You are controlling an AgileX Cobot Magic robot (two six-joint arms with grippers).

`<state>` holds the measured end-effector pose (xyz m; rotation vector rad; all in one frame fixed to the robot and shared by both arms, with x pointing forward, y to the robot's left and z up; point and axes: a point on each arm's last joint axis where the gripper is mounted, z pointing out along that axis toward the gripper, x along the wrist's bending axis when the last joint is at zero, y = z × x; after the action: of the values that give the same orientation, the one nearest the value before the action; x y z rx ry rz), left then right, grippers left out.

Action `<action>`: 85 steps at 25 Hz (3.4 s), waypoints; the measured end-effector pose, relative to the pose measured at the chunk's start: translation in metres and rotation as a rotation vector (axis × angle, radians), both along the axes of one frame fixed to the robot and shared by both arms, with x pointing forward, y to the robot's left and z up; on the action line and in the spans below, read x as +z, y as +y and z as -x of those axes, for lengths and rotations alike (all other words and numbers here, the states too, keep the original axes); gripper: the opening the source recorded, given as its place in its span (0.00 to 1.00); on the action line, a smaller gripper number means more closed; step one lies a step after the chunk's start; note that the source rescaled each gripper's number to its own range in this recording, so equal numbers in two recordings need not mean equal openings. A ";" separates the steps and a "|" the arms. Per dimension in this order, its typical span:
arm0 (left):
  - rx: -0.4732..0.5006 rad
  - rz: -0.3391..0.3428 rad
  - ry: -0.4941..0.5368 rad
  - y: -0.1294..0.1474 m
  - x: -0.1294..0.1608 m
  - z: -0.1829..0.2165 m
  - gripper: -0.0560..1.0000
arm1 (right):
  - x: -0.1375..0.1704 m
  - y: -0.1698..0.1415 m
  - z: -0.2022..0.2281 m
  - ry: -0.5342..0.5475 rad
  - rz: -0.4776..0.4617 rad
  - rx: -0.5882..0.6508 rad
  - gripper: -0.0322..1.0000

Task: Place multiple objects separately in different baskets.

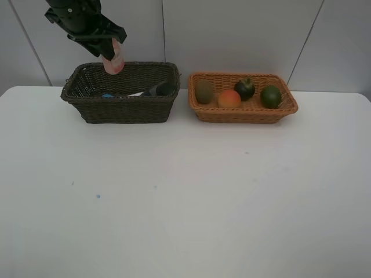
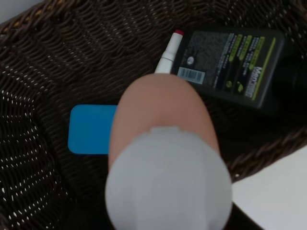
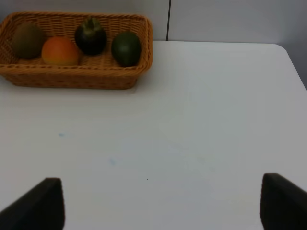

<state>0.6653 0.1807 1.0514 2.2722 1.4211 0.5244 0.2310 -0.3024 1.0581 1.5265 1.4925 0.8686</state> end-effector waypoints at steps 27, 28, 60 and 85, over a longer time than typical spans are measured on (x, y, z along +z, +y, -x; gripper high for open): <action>0.116 0.028 0.046 0.011 -0.102 -0.061 0.27 | 0.000 0.000 0.000 0.000 0.000 0.000 0.99; 0.118 0.034 0.045 0.011 -0.102 -0.061 0.27 | 0.000 0.000 0.000 0.000 0.000 0.000 0.99; 0.042 0.035 0.028 0.010 -0.070 -0.052 1.00 | 0.000 0.000 0.000 0.000 0.000 0.000 0.99; 0.137 -0.011 -0.126 0.055 0.155 0.098 1.00 | 0.000 0.000 0.000 0.000 0.000 0.000 0.99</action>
<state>0.5670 0.2357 1.2069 2.1197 1.5202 0.7068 0.2310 -0.3024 1.0581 1.5265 1.4925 0.8686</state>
